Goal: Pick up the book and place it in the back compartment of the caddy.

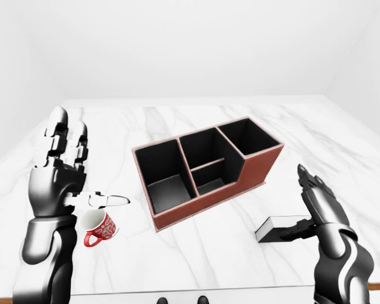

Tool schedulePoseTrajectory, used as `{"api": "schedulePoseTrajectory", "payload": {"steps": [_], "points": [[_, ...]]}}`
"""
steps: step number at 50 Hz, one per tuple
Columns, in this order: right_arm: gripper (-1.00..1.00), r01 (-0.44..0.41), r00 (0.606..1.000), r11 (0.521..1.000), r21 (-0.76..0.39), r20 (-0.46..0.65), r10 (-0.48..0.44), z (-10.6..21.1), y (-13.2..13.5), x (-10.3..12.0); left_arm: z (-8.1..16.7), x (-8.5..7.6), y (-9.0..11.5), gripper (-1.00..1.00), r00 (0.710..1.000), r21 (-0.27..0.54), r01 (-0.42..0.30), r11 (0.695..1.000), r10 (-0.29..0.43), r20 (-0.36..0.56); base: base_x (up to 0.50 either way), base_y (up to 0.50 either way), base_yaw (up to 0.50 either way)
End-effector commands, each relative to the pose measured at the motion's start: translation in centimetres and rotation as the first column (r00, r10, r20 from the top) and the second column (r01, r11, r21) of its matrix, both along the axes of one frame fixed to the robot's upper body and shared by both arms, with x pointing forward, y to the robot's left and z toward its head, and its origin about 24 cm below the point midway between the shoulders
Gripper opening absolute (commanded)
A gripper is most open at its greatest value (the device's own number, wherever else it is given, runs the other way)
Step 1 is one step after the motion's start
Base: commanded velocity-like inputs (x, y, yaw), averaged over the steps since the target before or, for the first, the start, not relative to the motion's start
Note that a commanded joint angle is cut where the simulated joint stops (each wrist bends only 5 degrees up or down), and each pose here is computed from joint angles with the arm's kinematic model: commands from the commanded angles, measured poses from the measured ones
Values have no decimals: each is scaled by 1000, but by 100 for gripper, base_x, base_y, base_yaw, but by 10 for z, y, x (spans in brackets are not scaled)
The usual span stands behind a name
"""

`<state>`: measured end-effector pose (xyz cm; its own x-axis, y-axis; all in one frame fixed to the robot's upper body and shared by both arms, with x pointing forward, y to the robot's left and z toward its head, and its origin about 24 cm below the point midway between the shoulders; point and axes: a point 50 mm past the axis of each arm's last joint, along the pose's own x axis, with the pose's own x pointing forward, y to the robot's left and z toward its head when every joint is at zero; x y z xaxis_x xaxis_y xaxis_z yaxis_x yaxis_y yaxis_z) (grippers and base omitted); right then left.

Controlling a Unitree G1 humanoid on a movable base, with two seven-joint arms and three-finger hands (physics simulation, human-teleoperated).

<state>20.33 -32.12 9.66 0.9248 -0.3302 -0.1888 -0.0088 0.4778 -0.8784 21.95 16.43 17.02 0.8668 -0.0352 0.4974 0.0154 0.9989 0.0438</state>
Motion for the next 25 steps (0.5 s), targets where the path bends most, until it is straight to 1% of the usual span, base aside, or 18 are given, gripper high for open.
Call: {"api": "schedulePoseTrajectory", "payload": {"steps": [1,25], "points": [[100,5,1000,1000,-1,-15,-5,-9,-3,4,0,0,0,100,1000,1,1,1000,-1,-1,0,0,0],[100,16,999,1000,-2,-41,-16,-18,-9,6,-2,2,0,100,1000,1,-1,1000,1,-12,0,0,0]]}}
